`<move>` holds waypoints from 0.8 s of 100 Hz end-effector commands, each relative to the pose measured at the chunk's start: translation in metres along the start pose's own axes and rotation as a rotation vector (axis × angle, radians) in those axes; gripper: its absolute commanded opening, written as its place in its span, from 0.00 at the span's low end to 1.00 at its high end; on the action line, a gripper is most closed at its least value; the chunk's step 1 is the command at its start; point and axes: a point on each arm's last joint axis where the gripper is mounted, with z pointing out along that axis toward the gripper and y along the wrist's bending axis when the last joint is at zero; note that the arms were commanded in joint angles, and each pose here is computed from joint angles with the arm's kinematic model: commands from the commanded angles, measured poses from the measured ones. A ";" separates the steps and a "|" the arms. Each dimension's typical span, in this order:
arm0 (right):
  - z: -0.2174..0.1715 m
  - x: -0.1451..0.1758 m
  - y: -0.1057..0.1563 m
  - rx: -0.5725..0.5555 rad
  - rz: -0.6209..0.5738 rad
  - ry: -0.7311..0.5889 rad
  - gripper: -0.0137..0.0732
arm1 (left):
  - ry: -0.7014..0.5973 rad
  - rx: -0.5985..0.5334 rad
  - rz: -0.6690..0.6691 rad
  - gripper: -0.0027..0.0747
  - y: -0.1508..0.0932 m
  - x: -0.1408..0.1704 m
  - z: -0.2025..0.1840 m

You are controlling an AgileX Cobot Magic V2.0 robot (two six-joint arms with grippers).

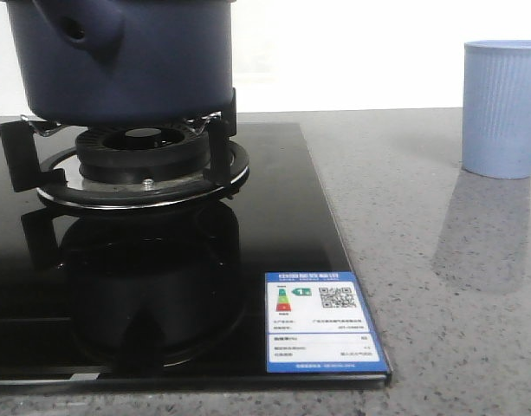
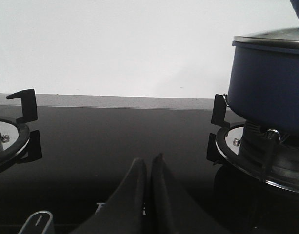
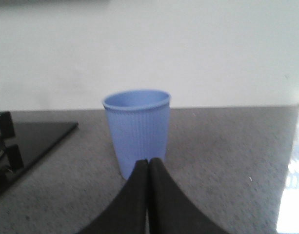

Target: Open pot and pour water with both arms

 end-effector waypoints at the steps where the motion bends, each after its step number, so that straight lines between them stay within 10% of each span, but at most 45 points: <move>1: 0.000 -0.018 0.001 0.001 -0.033 -0.040 0.09 | -0.089 -0.004 -0.016 0.01 0.001 -0.004 -0.002; 80: -0.015 0.031 -0.007 0.090 -0.112 0.058 0.09 | -0.089 -0.004 -0.016 0.01 0.001 -0.004 -0.002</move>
